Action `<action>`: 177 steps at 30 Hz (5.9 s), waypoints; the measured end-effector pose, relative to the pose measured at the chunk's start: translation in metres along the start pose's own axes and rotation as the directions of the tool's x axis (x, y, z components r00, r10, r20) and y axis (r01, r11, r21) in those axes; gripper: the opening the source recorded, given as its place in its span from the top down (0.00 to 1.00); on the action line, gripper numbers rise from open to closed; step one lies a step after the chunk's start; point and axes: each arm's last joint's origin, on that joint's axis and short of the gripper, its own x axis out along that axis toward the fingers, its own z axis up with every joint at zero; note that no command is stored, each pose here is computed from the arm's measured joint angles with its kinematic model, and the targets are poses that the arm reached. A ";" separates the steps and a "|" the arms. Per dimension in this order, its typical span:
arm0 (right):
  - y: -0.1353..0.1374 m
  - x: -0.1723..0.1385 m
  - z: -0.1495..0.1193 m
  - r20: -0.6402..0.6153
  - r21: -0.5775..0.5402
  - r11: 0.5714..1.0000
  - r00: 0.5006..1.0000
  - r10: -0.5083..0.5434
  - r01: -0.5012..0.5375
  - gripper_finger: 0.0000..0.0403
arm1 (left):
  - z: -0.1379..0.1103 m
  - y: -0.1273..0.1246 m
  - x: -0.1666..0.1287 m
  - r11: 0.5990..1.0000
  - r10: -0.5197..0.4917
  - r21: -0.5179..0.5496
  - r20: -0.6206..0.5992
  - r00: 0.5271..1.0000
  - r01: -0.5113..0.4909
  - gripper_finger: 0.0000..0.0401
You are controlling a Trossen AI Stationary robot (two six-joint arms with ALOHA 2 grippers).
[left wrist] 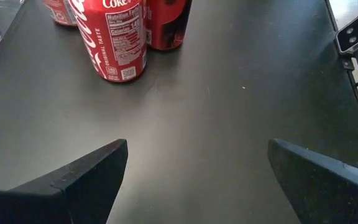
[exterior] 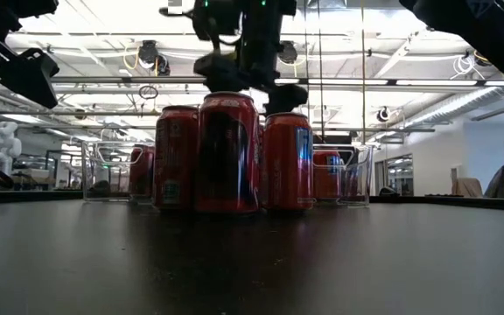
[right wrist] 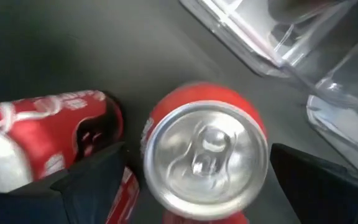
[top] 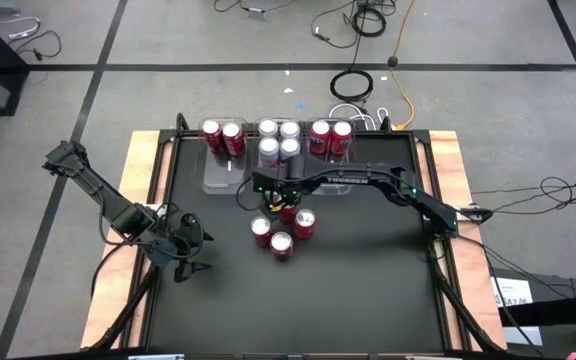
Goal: Sort soda cans
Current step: Put the top orange soda can into the right transparent bin, then put the orange soda can into the right transparent bin
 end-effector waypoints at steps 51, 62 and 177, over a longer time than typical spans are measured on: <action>-0.119 -0.151 -0.002 0.211 0.284 0.957 0.970 -0.125 0.061 0.26 | 0.000 0.000 0.000 1.000 -0.001 -0.001 0.001 1.000 0.001 0.01; -0.180 -0.067 0.019 0.008 0.294 0.944 0.987 -0.160 0.150 0.25 | 0.000 0.000 0.000 1.000 -0.002 -0.001 0.002 1.000 0.002 0.01; 0.003 -0.069 -0.097 0.138 0.191 0.981 0.989 -0.051 0.024 0.03 | 0.002 0.002 0.000 0.998 0.061 -0.003 0.052 0.997 -0.061 0.01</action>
